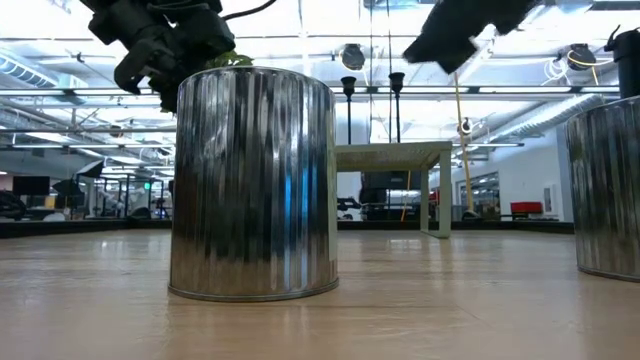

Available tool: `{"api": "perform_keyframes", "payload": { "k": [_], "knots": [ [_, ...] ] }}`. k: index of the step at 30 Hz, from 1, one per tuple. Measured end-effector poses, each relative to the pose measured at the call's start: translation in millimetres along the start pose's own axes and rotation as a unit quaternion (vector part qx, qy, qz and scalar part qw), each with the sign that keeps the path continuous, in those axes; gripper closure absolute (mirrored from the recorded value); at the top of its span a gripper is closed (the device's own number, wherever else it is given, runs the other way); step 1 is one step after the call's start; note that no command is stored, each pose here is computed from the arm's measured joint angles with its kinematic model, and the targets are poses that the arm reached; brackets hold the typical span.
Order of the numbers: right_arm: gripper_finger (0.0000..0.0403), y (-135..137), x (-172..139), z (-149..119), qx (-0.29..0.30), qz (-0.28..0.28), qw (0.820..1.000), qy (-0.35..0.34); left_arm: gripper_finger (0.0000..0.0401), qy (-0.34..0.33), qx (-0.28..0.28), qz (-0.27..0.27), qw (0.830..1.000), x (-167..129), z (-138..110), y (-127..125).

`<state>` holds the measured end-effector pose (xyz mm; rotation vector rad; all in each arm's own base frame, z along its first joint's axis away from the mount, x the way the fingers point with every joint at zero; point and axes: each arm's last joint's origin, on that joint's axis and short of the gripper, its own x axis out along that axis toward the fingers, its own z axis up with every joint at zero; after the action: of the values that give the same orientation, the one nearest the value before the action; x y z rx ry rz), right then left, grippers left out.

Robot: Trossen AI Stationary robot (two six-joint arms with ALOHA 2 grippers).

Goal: Pick & Place candle stick holders
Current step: Put the left scented candle on the shelf

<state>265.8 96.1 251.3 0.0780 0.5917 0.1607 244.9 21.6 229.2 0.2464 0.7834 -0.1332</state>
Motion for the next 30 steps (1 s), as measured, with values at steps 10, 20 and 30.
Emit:
{"api": "perform_keyframes", "payload": {
  "k": [10, 20, 30],
  "knots": [
    [0.0238, 43, -10, -22, 0.008, 0.038, 0.998, 0.059, 0.0357, -0.017, -0.002, 0.006, 1.0, 0, 3, 1],
    [0.0239, 58, -18, -54, 0.071, 0.008, 0.988, 0.138, 0.0357, -0.105, 0.014, -0.069, 0.992, -2, 18, -6],
    [0.0239, 47, -12, -75, 0.069, -0.023, 0.986, 0.153, 0.0357, -0.193, 0.088, -0.144, 0.967, 11, 45, -55]
  ]
}}
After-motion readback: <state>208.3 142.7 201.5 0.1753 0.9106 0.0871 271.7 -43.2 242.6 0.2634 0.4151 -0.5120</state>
